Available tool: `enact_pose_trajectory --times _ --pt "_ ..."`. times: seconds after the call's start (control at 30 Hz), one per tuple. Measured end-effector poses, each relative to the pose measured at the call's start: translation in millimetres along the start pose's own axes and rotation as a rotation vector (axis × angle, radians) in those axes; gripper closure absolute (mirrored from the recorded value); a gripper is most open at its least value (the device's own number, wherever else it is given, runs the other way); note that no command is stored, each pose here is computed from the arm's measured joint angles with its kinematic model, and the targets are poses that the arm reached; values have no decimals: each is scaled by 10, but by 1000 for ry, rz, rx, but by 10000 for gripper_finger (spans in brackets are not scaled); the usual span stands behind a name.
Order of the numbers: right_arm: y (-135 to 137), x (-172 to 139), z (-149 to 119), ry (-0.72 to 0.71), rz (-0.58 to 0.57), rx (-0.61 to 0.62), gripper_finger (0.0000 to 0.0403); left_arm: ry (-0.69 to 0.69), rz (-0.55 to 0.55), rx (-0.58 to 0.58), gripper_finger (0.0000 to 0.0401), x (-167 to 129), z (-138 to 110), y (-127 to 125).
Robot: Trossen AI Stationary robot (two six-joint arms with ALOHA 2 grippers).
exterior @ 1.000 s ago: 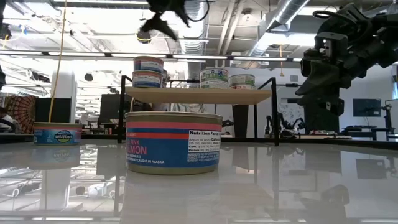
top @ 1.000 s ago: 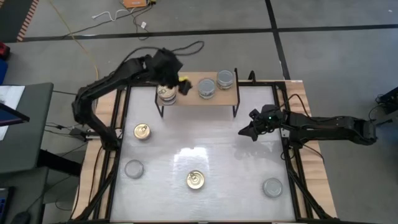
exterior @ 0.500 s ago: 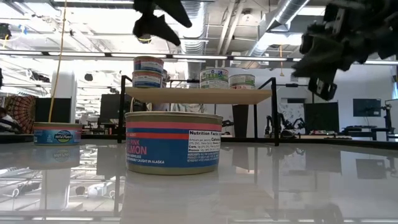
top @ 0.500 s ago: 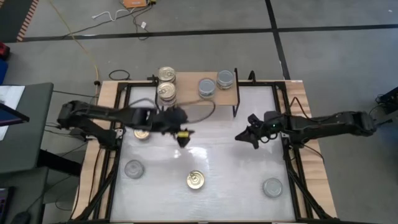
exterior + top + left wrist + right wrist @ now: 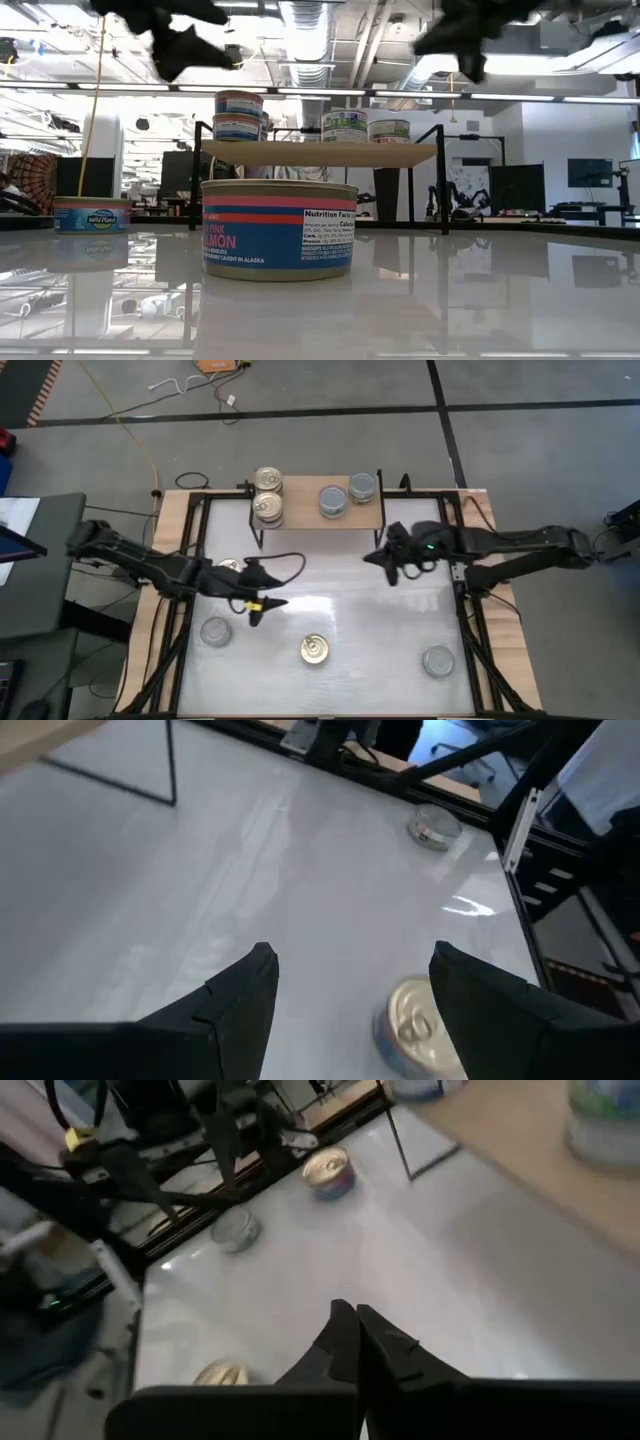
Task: Stack canned seafood by type on shelf
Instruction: Stack the green and white tuna can on top of the other green and white tuna can on the shelf
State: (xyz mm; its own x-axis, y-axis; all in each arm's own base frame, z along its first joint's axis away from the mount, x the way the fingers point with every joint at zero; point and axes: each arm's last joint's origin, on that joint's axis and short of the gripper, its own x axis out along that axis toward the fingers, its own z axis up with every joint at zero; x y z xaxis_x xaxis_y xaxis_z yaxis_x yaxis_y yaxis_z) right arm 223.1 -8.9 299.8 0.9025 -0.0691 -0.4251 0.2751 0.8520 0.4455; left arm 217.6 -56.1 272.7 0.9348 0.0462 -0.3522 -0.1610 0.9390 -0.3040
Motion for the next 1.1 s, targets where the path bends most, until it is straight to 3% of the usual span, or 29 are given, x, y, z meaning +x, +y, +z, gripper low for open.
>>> enact_pose_trajectory --times 0.23,0.43,0.57,0.8,1.1 --pt "121 596 608 60 -130 -83 384 -74 -86 -38 151 -440 -171 150" --pt "-58 909 1119 95 -357 -151 383 -148 -146 -44 151 -691 -211 237" --pt "-310 1039 1401 75 -450 -128 383 -145 -146 -18 151 -758 -226 268" --pt "-685 1278 1438 152 -551 -42 383 -101 -130 -33 151 -754 -267 287" --pt "-594 1297 1293 264 -571 -48 383 -31 -98 -56 151 -745 -336 319"
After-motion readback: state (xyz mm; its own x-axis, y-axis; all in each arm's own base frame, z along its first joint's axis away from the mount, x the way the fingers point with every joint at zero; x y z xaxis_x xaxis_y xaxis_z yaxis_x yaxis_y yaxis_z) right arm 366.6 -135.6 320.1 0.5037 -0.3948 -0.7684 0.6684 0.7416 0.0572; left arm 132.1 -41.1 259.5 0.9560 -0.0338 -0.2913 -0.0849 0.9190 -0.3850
